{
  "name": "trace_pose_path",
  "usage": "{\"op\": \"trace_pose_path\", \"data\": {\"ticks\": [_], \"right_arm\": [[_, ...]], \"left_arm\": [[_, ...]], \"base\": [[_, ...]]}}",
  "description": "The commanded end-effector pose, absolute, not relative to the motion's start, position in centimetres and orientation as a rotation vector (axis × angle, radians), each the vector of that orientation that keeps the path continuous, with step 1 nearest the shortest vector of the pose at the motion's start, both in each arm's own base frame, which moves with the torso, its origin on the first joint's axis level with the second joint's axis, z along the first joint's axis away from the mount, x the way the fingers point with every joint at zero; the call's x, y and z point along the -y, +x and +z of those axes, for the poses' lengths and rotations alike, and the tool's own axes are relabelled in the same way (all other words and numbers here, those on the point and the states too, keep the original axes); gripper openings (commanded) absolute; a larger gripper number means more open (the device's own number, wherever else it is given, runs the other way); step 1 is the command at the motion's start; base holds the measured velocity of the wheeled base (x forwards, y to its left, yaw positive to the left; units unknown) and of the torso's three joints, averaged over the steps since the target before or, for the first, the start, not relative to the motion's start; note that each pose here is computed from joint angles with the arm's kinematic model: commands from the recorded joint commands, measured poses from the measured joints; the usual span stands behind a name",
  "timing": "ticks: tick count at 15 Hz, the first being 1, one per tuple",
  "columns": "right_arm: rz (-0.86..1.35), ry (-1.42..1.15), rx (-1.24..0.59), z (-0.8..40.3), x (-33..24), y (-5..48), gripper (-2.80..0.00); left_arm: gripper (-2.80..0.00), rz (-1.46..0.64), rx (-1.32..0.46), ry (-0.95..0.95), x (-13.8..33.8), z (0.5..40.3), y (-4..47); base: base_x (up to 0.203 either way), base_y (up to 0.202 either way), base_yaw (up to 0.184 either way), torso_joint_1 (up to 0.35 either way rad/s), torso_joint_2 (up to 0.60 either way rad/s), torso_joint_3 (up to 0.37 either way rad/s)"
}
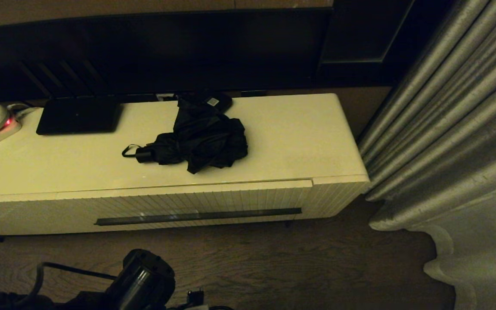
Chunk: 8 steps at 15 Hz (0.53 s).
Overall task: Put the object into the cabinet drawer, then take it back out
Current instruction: Open the drawer
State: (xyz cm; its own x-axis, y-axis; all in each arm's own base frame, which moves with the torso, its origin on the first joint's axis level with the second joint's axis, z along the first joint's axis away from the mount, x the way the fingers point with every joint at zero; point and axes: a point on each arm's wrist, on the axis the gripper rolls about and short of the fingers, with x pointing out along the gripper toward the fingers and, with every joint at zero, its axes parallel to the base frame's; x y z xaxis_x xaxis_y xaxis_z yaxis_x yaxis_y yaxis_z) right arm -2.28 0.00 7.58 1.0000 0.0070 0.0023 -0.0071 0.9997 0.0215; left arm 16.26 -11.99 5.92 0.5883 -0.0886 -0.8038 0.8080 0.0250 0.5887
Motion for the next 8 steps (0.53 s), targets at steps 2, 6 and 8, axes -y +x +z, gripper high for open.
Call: {"op": "trace_pose_path", "data": {"ticks": [2, 6, 8], "right_arm": [[0.008, 0.021, 0.001, 7.5, 0.0, -2.3, -2.80], [0.008, 0.021, 0.001, 7.5, 0.0, -2.3, -2.80], [0.008, 0.021, 0.001, 7.5, 0.0, -2.3, -2.80]], "left_arm": [[0.00, -0.781, -0.689, 1.402, 12.2, 5.4, 16.9], [0.00, -0.750, -0.720, 1.424, 12.8, 4.6, 17.9], [0.00, -0.745, -0.735, 1.437, 12.9, 4.2, 18.1]], "base": [[0.000, 0.000, 0.000, 0.000, 0.00, 0.000], [0.000, 0.000, 0.000, 0.000, 0.00, 0.000], [0.000, 0.000, 0.000, 0.000, 0.00, 0.000]]}}
